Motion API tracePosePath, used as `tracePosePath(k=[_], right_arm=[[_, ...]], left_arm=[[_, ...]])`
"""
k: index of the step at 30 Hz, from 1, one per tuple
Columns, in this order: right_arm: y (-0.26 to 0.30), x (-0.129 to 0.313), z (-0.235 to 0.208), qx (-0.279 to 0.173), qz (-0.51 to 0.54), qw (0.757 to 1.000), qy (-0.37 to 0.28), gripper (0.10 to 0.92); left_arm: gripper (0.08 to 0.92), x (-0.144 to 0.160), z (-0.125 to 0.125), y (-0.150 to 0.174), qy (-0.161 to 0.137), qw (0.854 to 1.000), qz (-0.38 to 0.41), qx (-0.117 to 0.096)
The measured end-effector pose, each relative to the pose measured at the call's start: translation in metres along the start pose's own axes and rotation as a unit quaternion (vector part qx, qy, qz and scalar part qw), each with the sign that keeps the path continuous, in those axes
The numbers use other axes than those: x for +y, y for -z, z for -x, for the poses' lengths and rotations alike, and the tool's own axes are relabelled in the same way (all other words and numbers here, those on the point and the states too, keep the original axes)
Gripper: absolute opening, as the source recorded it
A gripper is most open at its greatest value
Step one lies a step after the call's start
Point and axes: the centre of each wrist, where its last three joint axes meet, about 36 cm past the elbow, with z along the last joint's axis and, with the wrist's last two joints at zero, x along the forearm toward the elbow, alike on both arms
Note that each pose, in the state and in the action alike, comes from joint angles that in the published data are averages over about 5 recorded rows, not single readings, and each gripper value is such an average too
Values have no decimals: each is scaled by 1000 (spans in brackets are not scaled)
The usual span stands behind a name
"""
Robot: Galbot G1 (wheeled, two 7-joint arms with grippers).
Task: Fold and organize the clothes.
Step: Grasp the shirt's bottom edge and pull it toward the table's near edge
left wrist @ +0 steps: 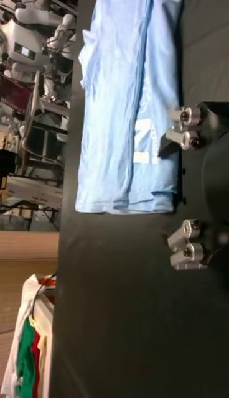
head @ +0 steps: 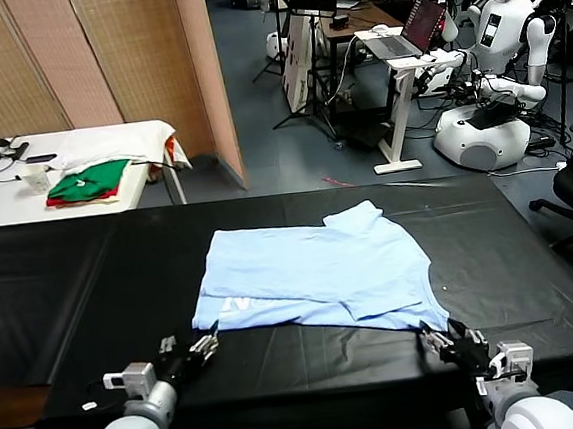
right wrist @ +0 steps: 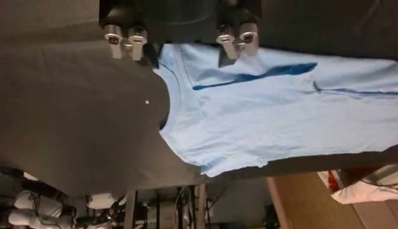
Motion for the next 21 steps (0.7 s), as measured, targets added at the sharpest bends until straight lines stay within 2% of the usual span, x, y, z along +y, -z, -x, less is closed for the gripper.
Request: tracePosePath(k=[3,6,8,10,21], right_arm=[[0,1,0,-3,1,1000,1,326],[2,1,-2,-7,-1,1000,3,179],[4,1,-3,-8,-2,1000,4,142],[6,1,-5,-5,-4,1000,6,141],[22,0,-12,45,-62,997,13,140]], left_arm=[[502,1,0,-2,0,1000,7,-2],[326,-1,-2,-4,0,1000,12,-3],[209,-2,-4,-4,2,1000,16,-3],[155,-3,-7,-4,8,1000,20,-4],[147,-15,-42,-3,59,997,41,-6]])
